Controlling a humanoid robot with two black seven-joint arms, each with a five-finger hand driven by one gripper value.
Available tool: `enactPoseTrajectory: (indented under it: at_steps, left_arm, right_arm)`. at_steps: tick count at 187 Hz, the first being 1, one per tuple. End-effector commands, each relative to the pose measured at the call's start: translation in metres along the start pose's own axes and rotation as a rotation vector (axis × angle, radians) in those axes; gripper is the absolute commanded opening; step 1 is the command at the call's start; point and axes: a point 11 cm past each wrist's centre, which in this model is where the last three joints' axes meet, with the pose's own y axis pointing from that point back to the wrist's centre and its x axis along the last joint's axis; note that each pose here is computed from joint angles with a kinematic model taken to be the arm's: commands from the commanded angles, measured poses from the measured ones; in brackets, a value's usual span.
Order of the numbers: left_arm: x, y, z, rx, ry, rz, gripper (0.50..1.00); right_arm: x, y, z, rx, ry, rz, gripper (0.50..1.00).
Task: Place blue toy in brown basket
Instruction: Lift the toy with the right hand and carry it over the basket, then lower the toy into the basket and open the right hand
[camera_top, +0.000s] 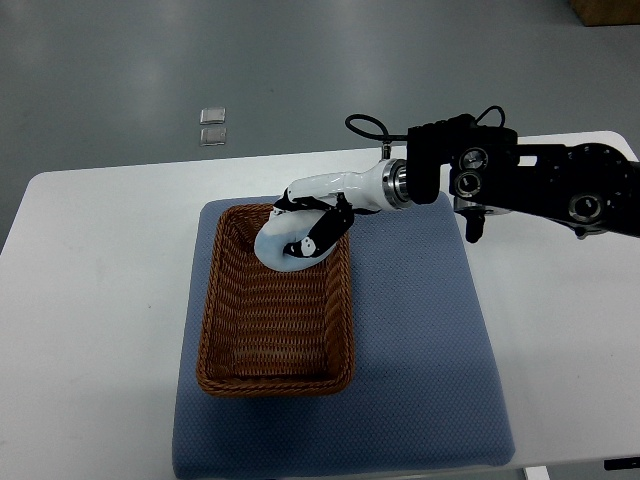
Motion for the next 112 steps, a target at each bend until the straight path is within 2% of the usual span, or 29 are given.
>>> enactPoseTrajectory:
  at_steps: [1, 33, 78, 94, 98, 100, 102, 104, 112]
  left_arm:
    - [0.000, 0.000, 0.000, 0.000, 0.000, 0.000, 1.000]
    - [0.000, 0.000, 0.000, 0.000, 0.001, 0.000, 1.000]
    - [0.000, 0.000, 0.000, 0.000, 0.001, 0.000, 1.000]
    - [0.000, 0.000, 0.000, 0.000, 0.001, 0.000, 1.000]
    - [0.000, 0.000, 0.000, 0.000, 0.001, 0.000, 1.000]
    - [0.000, 0.000, 0.000, 0.000, 0.001, 0.000, 1.000]
    - [0.000, 0.000, 0.000, 0.000, 0.001, 0.000, 1.000]
    - [0.000, 0.000, 0.000, 0.000, 0.001, 0.000, 1.000]
    - [0.000, 0.000, 0.000, 0.000, 0.001, 0.000, 1.000]
  right_arm:
    - [-0.008, -0.020, 0.002, -0.022, 0.011, -0.008, 0.500]
    - [-0.026, -0.052, 0.008, -0.048, 0.016, -0.003, 0.500]
    - [-0.047, -0.072, 0.021, -0.070, -0.007, -0.016, 0.504]
    - [-0.050, -0.073, 0.023, -0.065, -0.003, -0.018, 0.617]
    - [-0.051, -0.073, 0.024, -0.064, -0.006, -0.019, 0.654]
    - [-0.052, -0.073, 0.024, -0.064, -0.008, -0.020, 0.694]
    - [-0.052, -0.073, 0.024, -0.064, -0.008, -0.020, 0.695]
    - [-0.052, -0.074, 0.024, -0.063, -0.010, -0.020, 0.727]
    - [-0.053, -0.074, 0.025, -0.064, -0.011, -0.020, 0.774]
